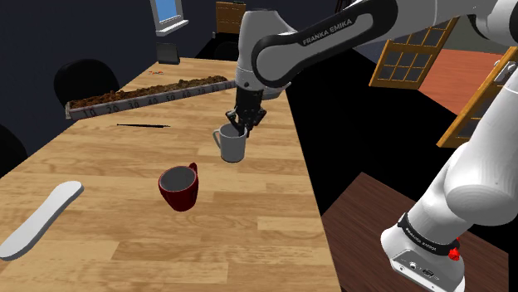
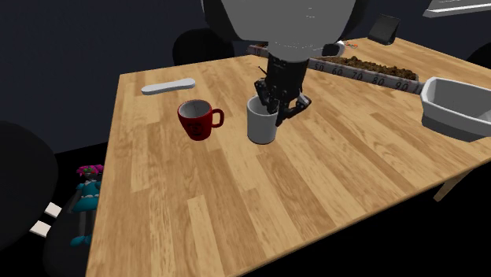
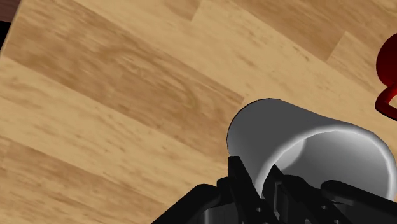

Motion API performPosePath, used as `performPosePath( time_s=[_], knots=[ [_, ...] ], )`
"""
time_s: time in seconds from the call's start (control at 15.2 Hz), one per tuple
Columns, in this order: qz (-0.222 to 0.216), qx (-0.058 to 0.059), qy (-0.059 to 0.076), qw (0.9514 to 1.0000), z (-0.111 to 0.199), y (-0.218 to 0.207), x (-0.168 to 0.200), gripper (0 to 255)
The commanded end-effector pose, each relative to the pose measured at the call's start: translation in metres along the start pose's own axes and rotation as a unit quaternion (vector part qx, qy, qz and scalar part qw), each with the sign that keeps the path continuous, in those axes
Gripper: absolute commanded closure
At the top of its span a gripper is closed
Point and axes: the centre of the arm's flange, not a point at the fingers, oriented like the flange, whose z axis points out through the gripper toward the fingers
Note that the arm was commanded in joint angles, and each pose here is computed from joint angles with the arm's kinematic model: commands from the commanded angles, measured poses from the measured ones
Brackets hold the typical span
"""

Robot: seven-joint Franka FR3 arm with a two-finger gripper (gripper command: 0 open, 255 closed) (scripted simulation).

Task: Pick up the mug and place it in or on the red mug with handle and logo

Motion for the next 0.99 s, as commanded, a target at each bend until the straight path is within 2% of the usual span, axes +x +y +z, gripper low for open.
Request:
performPosePath(
  time_s=[0.0, 0.92],
  knots=[
    [0.0, 0.0, 0.0, 1.0, -0.011, 0.0, 0.001, 255],
    [0.0, 0.0, 0.0, 1.0, -0.085, -0.005, 0.004, 255]
  ],
)
